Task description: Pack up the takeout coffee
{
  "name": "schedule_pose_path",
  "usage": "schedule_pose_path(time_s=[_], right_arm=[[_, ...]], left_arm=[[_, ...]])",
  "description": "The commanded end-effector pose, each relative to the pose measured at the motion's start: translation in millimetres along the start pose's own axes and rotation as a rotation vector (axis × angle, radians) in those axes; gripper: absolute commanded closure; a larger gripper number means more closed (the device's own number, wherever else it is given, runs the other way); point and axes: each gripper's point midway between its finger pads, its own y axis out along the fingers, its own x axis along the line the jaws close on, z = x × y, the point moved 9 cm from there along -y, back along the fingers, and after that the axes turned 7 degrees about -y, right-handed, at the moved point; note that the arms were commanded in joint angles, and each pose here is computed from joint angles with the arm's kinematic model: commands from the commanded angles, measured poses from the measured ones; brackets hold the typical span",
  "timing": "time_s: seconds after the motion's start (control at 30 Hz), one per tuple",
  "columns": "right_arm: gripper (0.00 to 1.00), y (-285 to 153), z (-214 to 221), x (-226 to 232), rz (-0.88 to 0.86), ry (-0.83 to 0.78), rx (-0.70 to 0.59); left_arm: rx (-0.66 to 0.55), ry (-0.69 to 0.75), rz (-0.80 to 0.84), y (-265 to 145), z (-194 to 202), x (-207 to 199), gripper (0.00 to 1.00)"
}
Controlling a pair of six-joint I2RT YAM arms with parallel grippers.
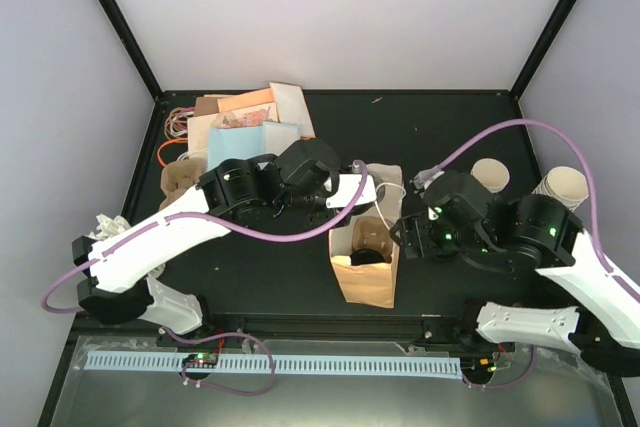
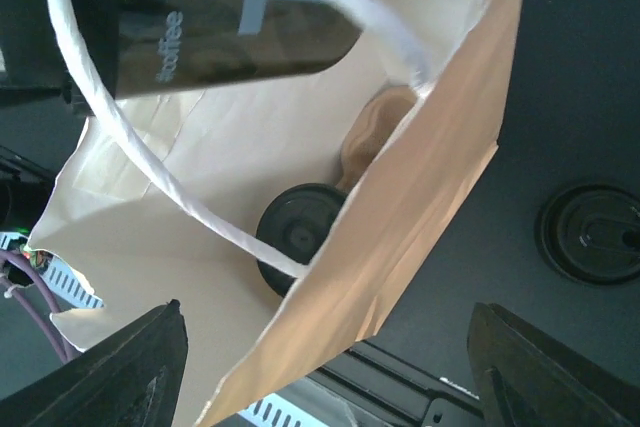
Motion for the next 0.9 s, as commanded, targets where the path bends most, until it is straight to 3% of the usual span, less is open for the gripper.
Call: schedule_pose_path(time_s=[0.0, 0.23, 0.43, 0.5, 0.67, 0.77, 0.87], right_arm=[[0.20, 12.9, 1.5, 12.9, 0.048, -0.006, 0.022], [0.22, 27.9, 0.1, 20.3, 0.224, -0.016, 0.012], [0.29, 45.9, 7.1, 19.5, 0.277, -0.030, 0.052], [0.37, 46.9, 7.3, 16.5, 0.310, -0.039, 0.042], [0.67, 54.8, 5.5, 14.0, 0.370, -0.091, 0.044], [0.96, 56.0, -0.1, 18.4, 0.343, -0.171, 0.027], [0.99, 54.4, -5.1, 20.4, 0.303, -0.261, -0.020]], left_arm=[[-0.052, -0.005, -0.035, -8.2, -11.4, 9.0, 0.36], [-0.044, -0.008, -0.030, -8.7, -8.8, 8.6, 0.37], [-0.041, -0.007, -0.035, -10.0, -7.4, 9.2, 0.37], [-0.040, -0.009, -0.038, -10.4, -6.9, 9.6, 0.36], [-0.038, -0.008, -0.044, -12.7, -5.5, 10.5, 0.36], [-0.047, -0.009, -0.048, -17.8, -6.3, 12.1, 0.36], [-0.060, -0.011, -0.051, -24.8, -8.7, 13.9, 0.37]])
